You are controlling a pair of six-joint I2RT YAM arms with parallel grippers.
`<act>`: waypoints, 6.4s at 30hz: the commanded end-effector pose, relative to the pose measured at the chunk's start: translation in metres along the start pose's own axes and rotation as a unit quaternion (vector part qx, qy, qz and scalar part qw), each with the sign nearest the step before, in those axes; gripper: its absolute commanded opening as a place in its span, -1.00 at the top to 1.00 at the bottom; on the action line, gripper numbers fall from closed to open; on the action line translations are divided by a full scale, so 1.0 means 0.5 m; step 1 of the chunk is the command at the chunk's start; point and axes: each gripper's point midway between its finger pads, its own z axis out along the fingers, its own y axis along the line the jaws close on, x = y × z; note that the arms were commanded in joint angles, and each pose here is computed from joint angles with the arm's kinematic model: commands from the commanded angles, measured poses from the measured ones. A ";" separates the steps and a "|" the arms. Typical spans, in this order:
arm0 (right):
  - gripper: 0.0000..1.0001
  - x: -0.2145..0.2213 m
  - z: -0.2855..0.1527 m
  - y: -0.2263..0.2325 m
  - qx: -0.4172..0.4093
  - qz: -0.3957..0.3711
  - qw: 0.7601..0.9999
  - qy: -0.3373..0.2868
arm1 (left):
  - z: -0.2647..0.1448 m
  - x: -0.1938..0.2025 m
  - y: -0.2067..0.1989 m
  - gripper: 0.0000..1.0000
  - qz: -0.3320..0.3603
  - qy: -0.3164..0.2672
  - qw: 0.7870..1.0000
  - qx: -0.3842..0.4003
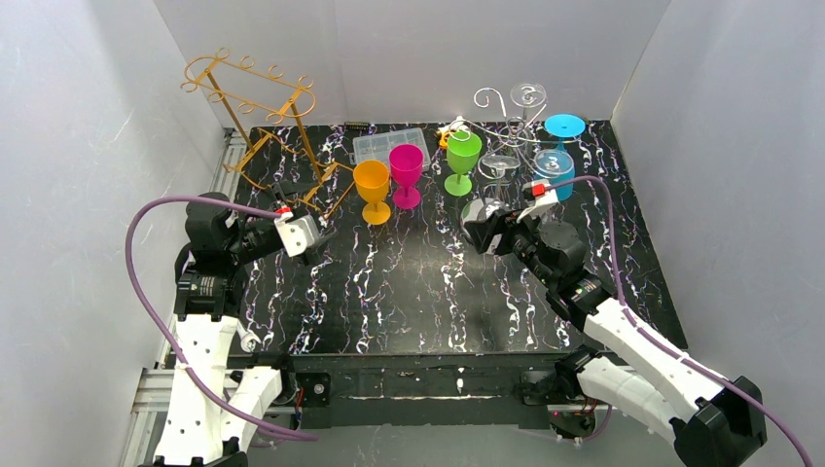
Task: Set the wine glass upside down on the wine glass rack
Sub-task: Turn the wine glass upside down at the wine rack, then adjust the wine rack at the center of the board.
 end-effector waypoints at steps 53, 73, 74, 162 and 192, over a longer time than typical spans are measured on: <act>-0.52 -0.334 -0.066 0.143 0.017 -0.005 0.993 0.114 | 0.014 0.040 0.010 -0.97 -0.101 0.034 0.994 -0.007; -0.48 -0.301 0.119 0.308 0.017 -0.110 0.982 0.153 | 0.041 0.100 0.041 -0.95 -0.265 0.081 0.960 -0.044; -0.46 -0.309 0.118 0.300 0.025 -0.109 0.982 0.151 | 0.048 0.086 0.053 -0.94 -0.252 0.066 0.965 -0.040; 0.73 -0.301 -0.080 -0.169 0.276 -0.049 0.940 0.193 | 0.521 -0.232 -0.022 0.97 0.363 -0.139 0.917 0.091; 0.19 -0.451 -0.168 -0.045 0.193 -0.034 0.975 0.100 | 0.288 -0.059 0.086 -0.55 -0.126 0.137 0.982 -0.045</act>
